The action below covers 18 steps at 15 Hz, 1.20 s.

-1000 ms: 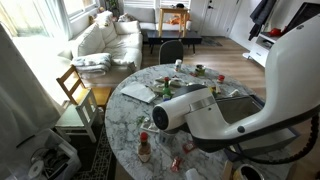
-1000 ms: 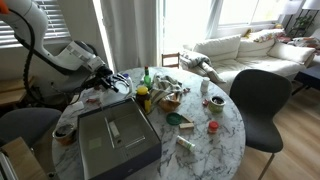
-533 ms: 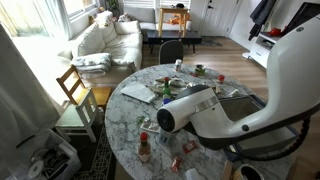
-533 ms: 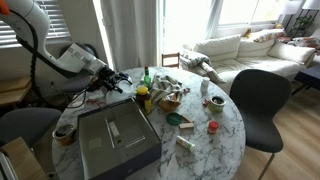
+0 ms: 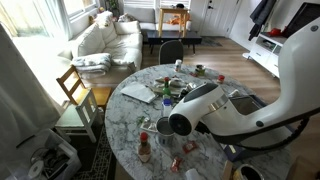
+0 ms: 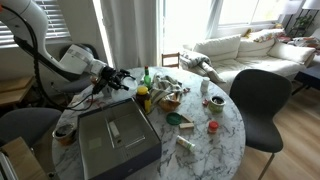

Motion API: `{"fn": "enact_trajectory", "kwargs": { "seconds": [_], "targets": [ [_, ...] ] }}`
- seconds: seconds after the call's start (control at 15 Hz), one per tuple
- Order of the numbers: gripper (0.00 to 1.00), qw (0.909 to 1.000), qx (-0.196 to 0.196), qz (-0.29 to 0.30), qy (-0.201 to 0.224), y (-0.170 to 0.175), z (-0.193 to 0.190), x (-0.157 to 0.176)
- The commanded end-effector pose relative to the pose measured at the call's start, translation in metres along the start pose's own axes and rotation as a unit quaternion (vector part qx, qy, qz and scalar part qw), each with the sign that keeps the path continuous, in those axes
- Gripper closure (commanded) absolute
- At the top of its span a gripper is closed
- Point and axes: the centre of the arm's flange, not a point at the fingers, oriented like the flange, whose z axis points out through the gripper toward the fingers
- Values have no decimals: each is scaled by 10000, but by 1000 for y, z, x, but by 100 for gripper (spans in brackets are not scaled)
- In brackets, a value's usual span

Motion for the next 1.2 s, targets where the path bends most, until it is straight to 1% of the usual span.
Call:
{"fn": "enact_trajectory", "kwargs": {
  "seconds": [0.0,0.13,0.27,0.33,0.4,0.53,0.67,0.8,0.93,1.13],
  "targets": [
    [29,9971,714,-269,-51,22,2,0],
    [29,9927,1069,-553,-95,27,1,-2],
    [29,9887,1291,-749,-154,33,1,-3],
    [29,9879,1338,-771,-127,36,2,-3],
    [29,9886,1330,-695,-68,39,3,-1],
    [29,9886,1445,-429,43,38,1,5],
    [29,9858,1656,-263,83,36,-2,10],
    [29,9803,1937,-387,37,36,-6,10],
    [29,9726,2195,-769,-66,41,-11,4],
    [29,9642,2396,-1132,-125,51,-15,-3]
  ]
}}
